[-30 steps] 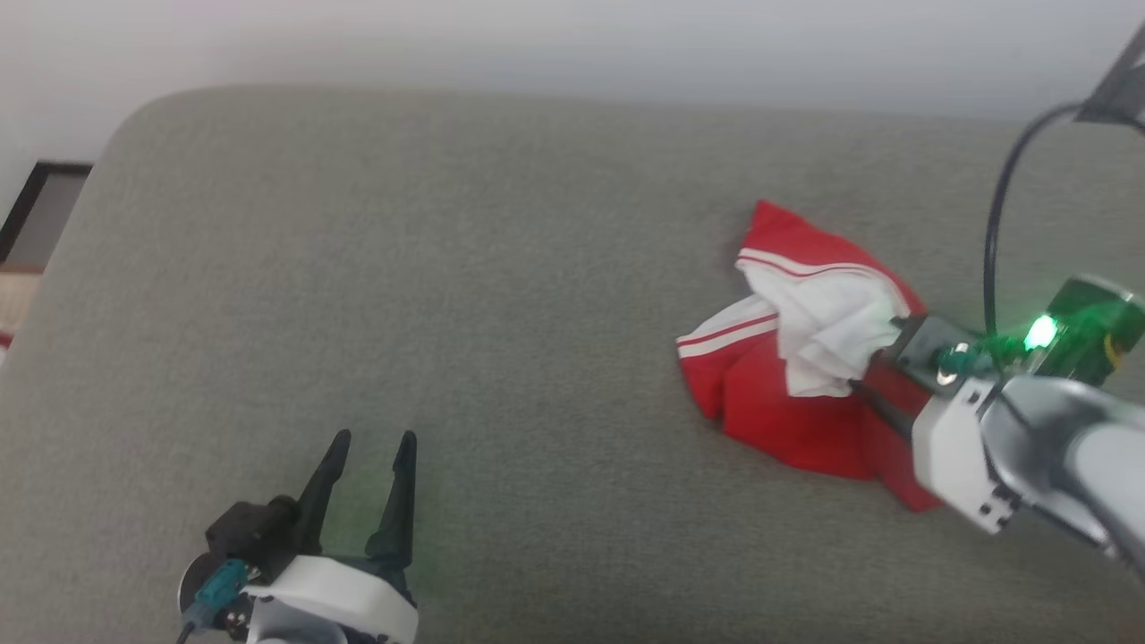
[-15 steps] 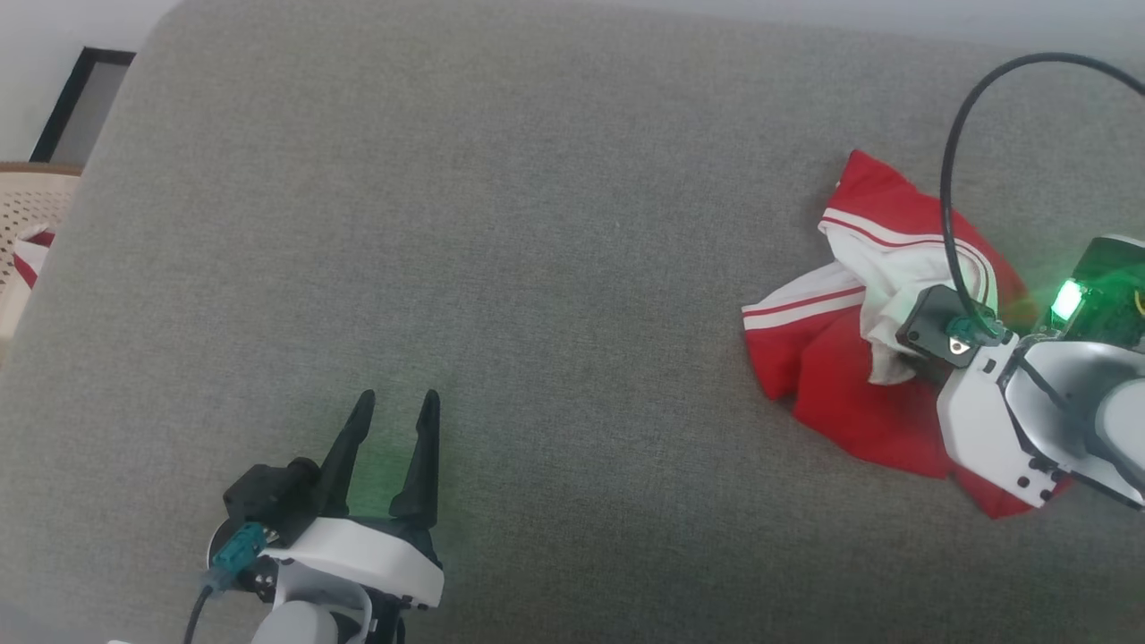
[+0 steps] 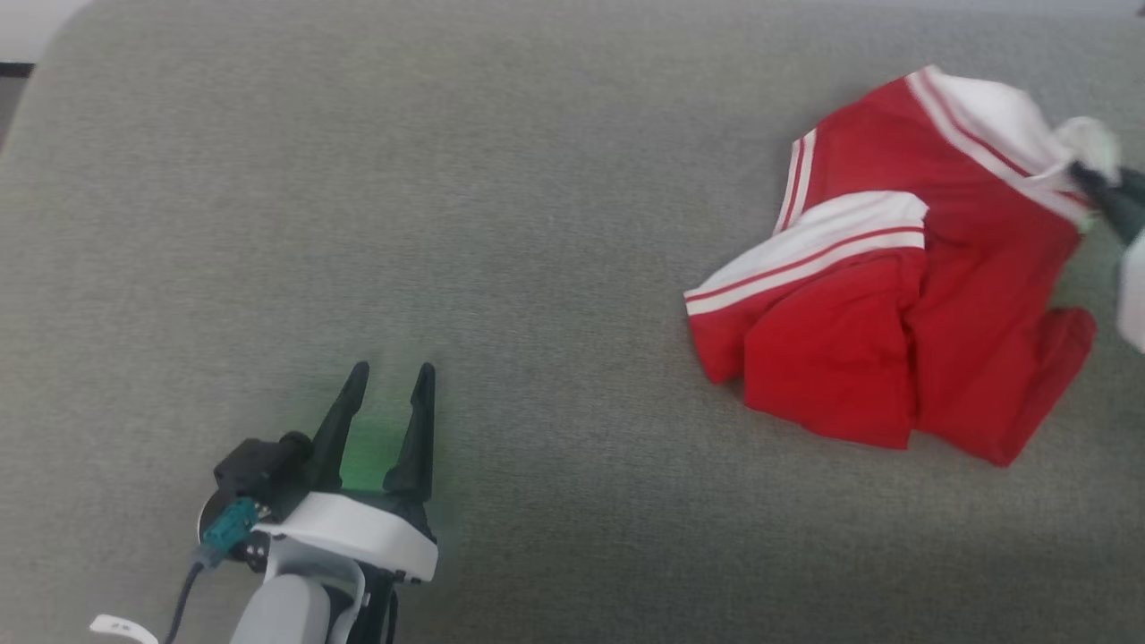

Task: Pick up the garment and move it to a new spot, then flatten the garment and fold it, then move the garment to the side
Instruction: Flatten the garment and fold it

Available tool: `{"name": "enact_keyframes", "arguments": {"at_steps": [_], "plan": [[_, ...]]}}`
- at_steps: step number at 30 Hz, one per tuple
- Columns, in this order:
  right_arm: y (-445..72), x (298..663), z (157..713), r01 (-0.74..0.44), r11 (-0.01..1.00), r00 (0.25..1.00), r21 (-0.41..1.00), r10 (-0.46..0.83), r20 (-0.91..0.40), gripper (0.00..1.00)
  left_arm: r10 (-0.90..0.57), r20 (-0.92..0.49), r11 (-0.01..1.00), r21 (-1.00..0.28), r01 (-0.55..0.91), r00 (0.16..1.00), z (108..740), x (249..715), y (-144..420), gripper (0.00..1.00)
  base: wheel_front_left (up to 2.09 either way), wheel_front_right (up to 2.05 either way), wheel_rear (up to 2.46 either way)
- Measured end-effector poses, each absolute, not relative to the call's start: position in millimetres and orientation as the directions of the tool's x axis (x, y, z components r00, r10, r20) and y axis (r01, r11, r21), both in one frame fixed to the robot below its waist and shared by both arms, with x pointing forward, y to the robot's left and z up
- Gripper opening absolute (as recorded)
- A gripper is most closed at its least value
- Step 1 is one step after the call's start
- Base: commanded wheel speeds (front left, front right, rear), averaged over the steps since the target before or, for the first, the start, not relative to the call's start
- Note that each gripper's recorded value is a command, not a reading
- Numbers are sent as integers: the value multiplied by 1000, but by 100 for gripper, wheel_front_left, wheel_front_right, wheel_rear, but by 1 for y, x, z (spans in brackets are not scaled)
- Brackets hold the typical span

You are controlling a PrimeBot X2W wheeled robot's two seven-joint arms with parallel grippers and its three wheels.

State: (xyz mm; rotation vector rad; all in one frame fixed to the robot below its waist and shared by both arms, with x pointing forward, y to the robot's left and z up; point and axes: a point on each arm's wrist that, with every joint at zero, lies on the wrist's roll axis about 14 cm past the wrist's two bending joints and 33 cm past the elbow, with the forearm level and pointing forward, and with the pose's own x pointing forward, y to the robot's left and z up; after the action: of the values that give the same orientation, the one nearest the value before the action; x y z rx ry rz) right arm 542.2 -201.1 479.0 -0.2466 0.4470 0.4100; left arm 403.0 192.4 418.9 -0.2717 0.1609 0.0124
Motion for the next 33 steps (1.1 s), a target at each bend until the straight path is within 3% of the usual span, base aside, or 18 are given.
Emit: {"name": "enact_keyframes", "arguments": {"at_steps": [7,13,16,20,21,22,23,33], "plan": [[-287,544,447,-84,996,890,25,86,-449,0,-77,-164,967,-251,34,984,411,425,179,100,0,0,0],[-339,531,406,200,965,866,168,-94,-490,0,-112,-181,968,-243,65,977,400,438,173,100,0,0,0],[-363,526,395,298,940,851,169,-181,-493,0,-123,-193,969,-236,75,973,394,442,172,100,0,0,0],[-366,527,389,334,927,848,168,-217,-484,0,-149,-205,969,-225,102,967,389,446,169,100,0,0,0],[-366,526,388,341,924,849,172,-224,-478,30,-159,-204,969,-220,113,966,389,448,167,100,0,0,0],[-367,526,390,341,926,854,164,-232,-466,82,-170,-201,969,-214,126,965,390,450,165,100,0,0,0],[-368,526,392,344,926,860,156,-243,-449,100,-180,-196,968,-208,138,964,391,453,164,100,0,0,0],[-370,503,448,281,958,947,66,-265,-180,100,-404,-74,915,-21,404,912,443,495,135,100,0,0,0]]}}
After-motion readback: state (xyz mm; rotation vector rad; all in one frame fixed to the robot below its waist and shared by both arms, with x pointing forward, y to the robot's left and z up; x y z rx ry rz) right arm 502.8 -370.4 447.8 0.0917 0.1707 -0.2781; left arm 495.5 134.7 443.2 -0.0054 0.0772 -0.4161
